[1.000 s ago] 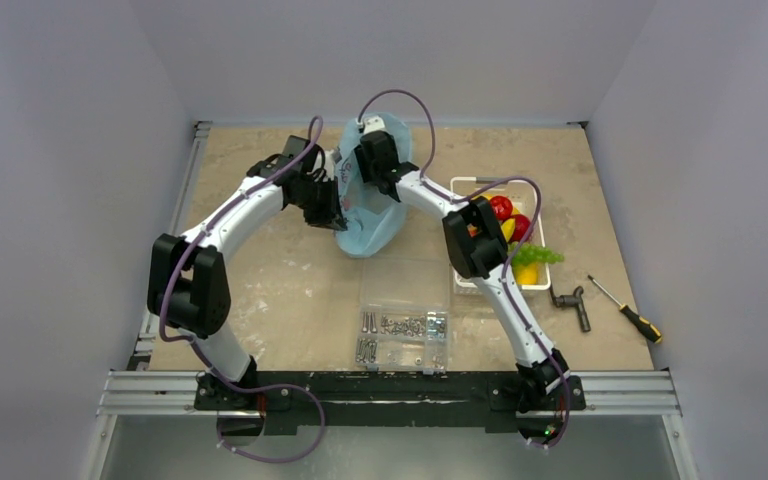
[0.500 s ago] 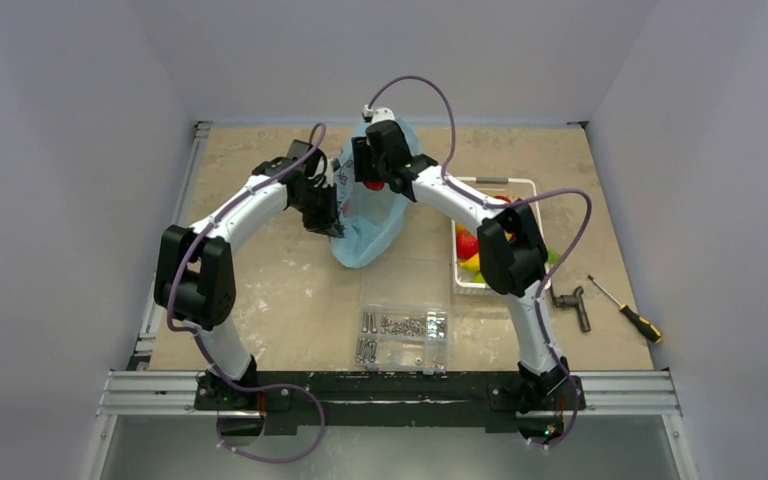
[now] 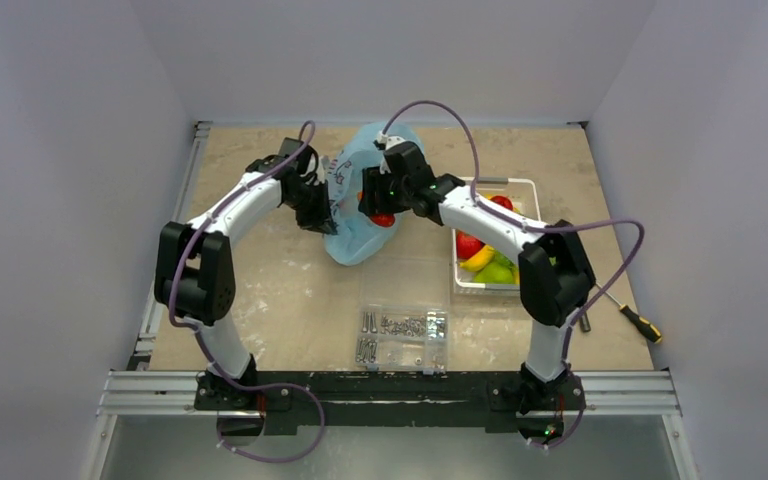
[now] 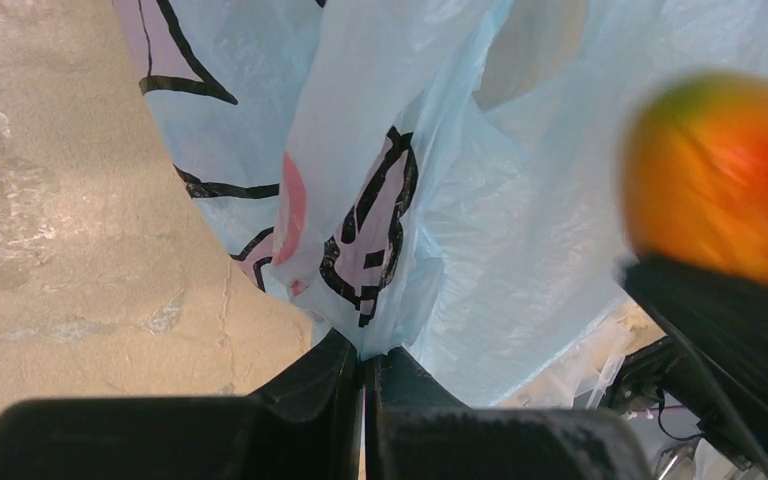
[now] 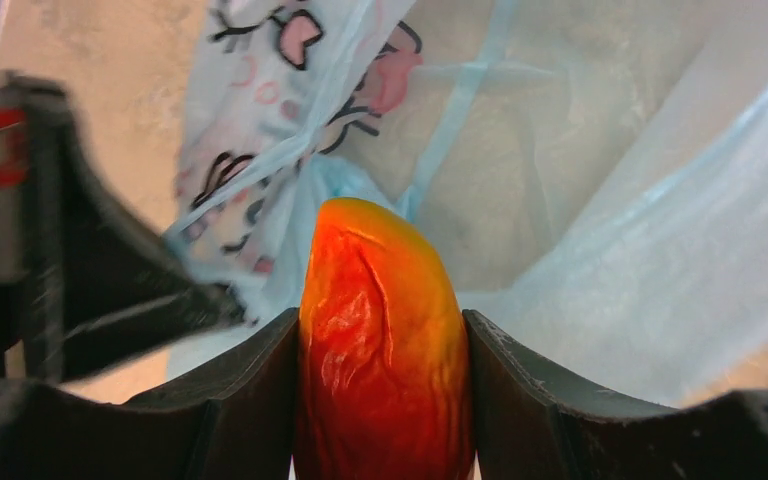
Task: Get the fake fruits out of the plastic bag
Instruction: Place the fake fruit in the bin.
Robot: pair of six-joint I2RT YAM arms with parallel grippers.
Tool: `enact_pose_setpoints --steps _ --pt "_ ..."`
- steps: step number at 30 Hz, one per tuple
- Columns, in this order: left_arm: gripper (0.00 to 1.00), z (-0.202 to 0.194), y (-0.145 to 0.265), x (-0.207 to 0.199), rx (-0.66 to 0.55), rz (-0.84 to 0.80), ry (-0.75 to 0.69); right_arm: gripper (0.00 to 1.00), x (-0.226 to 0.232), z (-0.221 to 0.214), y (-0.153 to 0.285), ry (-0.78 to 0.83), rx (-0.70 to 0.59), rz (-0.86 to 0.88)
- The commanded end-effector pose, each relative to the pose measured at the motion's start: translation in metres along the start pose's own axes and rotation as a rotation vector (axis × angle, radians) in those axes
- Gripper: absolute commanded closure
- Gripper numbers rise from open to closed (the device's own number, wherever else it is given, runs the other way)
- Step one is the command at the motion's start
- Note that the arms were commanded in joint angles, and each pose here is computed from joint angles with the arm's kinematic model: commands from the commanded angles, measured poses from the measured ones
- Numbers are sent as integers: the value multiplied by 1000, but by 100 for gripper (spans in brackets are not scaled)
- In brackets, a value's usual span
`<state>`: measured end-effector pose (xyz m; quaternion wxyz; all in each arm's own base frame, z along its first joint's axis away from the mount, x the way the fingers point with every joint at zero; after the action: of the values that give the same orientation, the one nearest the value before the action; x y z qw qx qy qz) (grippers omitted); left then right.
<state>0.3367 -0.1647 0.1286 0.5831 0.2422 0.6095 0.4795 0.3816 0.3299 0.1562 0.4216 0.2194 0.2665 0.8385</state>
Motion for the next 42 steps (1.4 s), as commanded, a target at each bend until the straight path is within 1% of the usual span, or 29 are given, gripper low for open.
enact_pose_setpoints --steps 1,2,4,6,9,11,13,15,17,19,22,24,28,31,35,37,39,41,42 --pt "100 16 5 -3 -18 -26 34 91 12 56 78 16 -188 46" --pt "99 18 6 -2 -19 -28 37 91 10 57 90 26 -201 32" --pt "87 21 8 0 -28 -33 39 91 -2 56 112 44 -222 -47" --pt "74 24 13 1 -47 -36 40 92 -21 48 130 60 -225 -161" --pt "58 26 21 1 -73 -50 35 92 -50 31 156 60 -231 -335" --pt "40 26 27 0 -91 -63 26 92 -71 16 168 42 -223 -437" --pt "29 26 33 -2 -107 -72 10 91 -91 -2 175 12 -200 -507" --pt "21 26 39 -2 -130 -72 -6 90 -109 -17 176 -23 -159 -555" --pt "14 26 46 -1 -155 -64 -26 87 -124 -34 175 -53 -103 -604" --pt "9 27 54 2 -191 -43 -44 84 -136 -50 174 -78 -43 -659" --pt "3 27 67 4 -245 -30 -76 76 -140 -69 168 -92 10 -671" --pt "1 27 78 3 -288 -33 -96 66 -140 -77 162 -90 25 -659" --pt "0 28 97 2 -382 -32 -139 54 -142 -90 150 -80 70 -658" --pt "2 28 114 1 -466 -40 -175 46 -143 -97 143 -81 98 -655" --pt "2 23 142 -12 -544 -92 -217 27 -142 -99 140 -78 115 -646" --pt "2 16 166 -23 -566 -133 -225 19 -142 -97 145 -75 115 -650" --pt "2 7 193 -35 -608 -196 -229 17 -141 -90 154 -78 99 -651" --pt "2 -6 222 -46 -655 -274 -225 15 -136 -74 175 -85 22 -640" --pt "2 -13 234 -51 -675 -314 -225 12 -132 -67 185 -89 -17 -620"
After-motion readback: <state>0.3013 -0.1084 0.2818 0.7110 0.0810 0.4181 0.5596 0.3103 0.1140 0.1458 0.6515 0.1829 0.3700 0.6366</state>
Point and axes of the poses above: each gripper's point midway between its finger pads, its own y axis back along the fingers, its own x axis along the line the jaws close on, z = x × y, the point moved 3 cm from there along y, back along the fingers, and after that the axes turned 14 degrees about y, right-handed, at the moved point
